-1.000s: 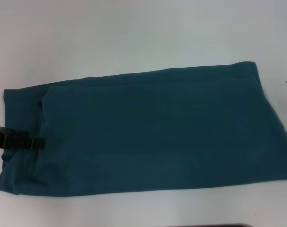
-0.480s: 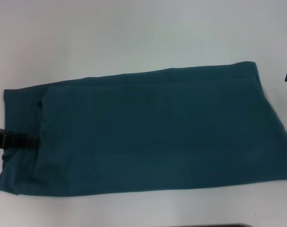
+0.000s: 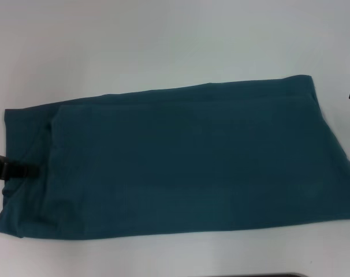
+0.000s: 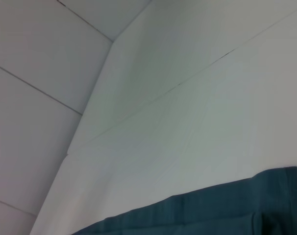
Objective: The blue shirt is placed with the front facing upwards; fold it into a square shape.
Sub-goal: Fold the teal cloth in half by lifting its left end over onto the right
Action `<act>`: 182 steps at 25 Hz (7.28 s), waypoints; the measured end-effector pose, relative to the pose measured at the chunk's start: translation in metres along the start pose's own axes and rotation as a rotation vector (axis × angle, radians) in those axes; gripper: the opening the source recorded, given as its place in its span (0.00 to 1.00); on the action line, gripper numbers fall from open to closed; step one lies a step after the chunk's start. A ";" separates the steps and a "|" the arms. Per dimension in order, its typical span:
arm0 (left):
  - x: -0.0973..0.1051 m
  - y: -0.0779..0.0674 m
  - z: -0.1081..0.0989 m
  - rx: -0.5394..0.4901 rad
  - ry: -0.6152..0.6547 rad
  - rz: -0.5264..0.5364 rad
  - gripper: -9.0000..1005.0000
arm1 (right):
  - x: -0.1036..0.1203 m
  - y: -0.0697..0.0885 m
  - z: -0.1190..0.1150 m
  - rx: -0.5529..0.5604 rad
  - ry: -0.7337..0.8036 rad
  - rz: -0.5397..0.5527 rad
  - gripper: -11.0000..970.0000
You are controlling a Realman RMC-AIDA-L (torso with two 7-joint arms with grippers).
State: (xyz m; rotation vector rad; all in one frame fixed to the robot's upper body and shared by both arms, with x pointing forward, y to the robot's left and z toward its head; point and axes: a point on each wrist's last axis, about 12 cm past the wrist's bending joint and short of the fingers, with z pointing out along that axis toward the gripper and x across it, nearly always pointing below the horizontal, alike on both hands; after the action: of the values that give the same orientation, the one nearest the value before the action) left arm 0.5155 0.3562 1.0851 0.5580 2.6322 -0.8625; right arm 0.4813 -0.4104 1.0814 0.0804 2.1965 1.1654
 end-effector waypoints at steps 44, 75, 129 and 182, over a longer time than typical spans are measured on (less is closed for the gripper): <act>-0.006 -0.007 -0.007 0.042 0.082 -0.009 0.52 | -0.001 -0.001 -0.001 0.008 -0.007 0.007 0.75; -0.019 -0.008 0.001 0.024 0.082 0.038 0.10 | -0.002 -0.001 -0.001 0.008 -0.010 0.013 0.75; -0.025 -0.012 0.004 0.019 0.155 0.063 0.32 | -0.002 -0.001 -0.001 0.009 -0.012 0.013 0.72; -0.036 0.000 -0.022 -0.059 0.030 -0.078 0.12 | -0.001 0.000 -0.003 -0.003 -0.032 0.019 0.70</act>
State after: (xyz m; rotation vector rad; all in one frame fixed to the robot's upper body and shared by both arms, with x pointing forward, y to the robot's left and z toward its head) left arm 0.5430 0.3606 1.1167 0.4600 2.7127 -0.8018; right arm 0.4807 -0.4135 1.0832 0.1177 2.1698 1.1700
